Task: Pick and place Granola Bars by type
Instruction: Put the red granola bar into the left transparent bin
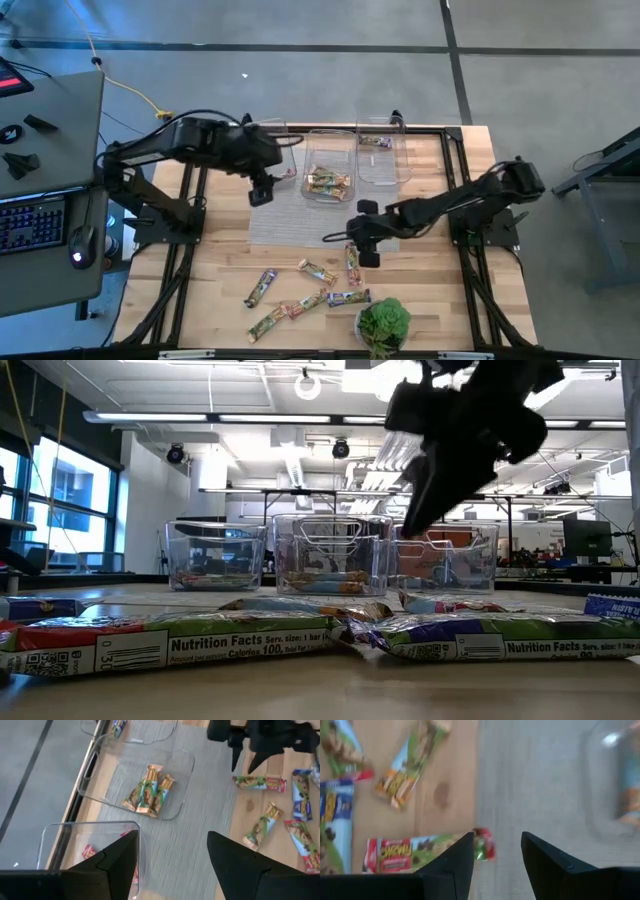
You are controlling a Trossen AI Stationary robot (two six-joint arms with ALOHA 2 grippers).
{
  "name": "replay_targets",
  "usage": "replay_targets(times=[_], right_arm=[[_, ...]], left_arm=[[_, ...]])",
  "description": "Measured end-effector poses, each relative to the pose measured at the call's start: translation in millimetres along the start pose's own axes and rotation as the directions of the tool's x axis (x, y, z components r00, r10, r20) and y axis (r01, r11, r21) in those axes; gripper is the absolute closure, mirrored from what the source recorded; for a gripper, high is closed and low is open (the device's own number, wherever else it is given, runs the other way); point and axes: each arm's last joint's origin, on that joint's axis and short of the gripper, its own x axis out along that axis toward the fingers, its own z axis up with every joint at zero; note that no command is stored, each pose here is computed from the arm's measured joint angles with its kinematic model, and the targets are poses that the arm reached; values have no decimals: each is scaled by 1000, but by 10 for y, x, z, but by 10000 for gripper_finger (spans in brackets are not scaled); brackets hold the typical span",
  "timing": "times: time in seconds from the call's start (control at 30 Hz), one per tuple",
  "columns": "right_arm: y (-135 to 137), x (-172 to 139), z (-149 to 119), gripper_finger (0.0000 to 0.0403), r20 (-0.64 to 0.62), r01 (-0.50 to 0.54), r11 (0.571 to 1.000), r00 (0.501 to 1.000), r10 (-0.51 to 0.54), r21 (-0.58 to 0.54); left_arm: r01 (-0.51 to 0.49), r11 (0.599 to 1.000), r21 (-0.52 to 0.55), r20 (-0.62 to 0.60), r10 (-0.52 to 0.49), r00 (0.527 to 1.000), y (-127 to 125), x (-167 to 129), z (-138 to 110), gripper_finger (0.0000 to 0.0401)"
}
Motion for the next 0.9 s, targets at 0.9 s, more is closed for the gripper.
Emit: replay_targets(times=[0.9], right_arm=[[-227, 437, -118, 259, -147, -133, 990, 980, 138, 38]], left_arm=[[-1, 998, 66, -14, 2, 1000, -244, -114, -102, 173]])
